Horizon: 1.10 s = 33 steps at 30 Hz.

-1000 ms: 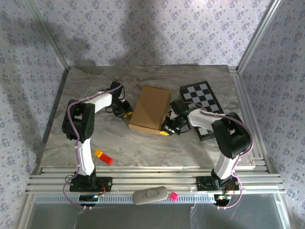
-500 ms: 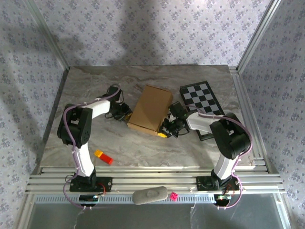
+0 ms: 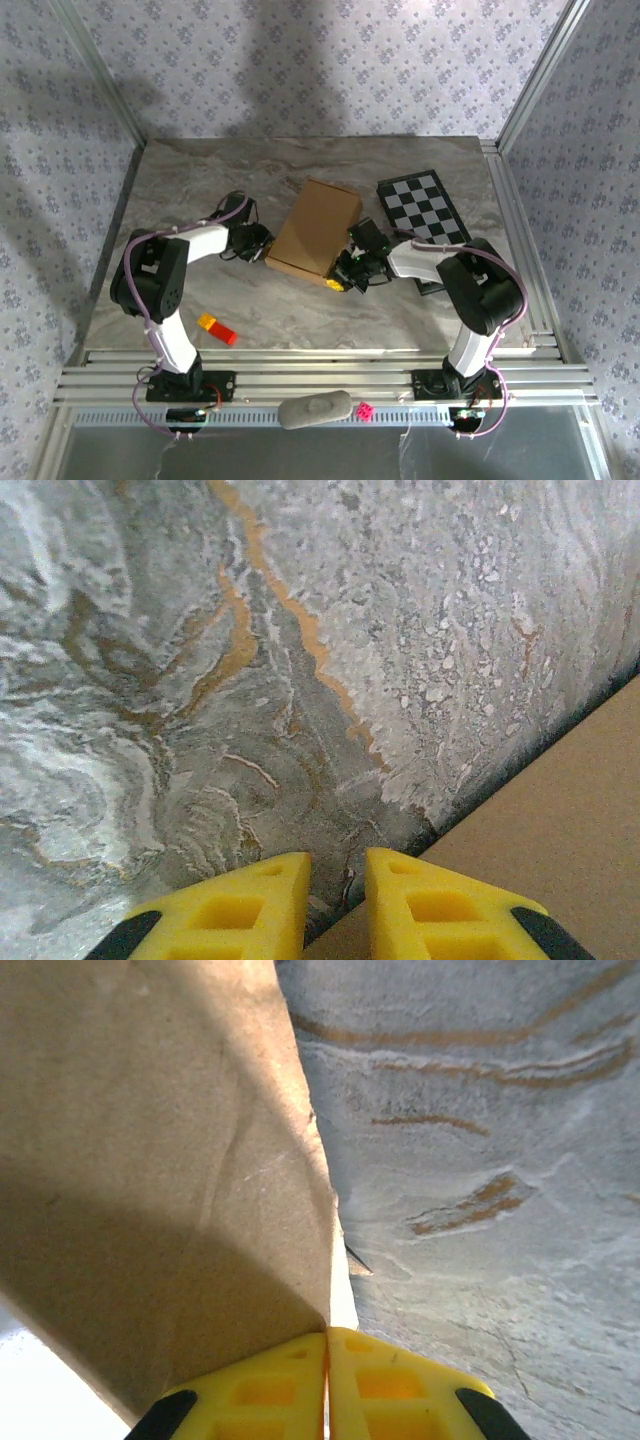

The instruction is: Fold the paper box

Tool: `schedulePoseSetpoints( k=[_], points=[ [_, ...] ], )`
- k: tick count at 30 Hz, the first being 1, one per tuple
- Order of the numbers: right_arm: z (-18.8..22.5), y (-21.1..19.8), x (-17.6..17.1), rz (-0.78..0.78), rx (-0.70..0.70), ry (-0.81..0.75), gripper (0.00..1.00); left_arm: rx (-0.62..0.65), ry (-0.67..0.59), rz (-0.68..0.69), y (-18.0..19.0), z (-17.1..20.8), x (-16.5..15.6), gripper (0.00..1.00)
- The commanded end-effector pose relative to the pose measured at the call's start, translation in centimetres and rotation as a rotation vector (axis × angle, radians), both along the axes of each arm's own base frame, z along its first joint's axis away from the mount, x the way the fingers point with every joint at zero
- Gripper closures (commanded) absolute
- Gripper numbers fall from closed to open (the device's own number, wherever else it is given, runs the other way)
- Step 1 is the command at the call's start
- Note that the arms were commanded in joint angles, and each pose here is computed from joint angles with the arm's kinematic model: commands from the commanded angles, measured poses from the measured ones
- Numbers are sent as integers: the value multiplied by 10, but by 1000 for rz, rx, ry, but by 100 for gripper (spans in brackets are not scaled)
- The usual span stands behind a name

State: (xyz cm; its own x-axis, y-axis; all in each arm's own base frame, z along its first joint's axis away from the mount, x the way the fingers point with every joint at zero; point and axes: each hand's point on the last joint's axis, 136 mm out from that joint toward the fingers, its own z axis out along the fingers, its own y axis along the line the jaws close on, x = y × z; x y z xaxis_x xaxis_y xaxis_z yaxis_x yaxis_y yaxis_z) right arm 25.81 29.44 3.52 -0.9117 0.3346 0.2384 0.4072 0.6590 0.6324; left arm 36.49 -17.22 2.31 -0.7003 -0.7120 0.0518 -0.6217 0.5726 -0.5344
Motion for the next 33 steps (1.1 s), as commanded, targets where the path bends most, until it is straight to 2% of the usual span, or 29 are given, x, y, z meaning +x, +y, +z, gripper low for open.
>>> schedulePoseSetpoints(
  k=[1, 11, 21, 26, 29, 33],
  points=[
    [13, 21, 20, -46, 92, -62, 90, -9, 134, -23, -12, -16, -41, 77],
    [21, 45, 27, -109, 191, -35, 90, -42, 146, 28, -20, -23, -55, 77],
    [12, 56, 26, -156, 244, 46, 90, -41, 141, 41, -20, -19, -61, 77],
    [11, 27, 13, -109, 78, 36, 90, 40, 142, 23, 7, -16, -64, 77],
    [24, -4, 6, -57, -65, -7, 90, 95, 138, 4, 27, -11, -60, 73],
    [44, -38, 12, -2, -182, -88, 90, 120, 103, -3, 39, 2, -46, 69]
  ],
)
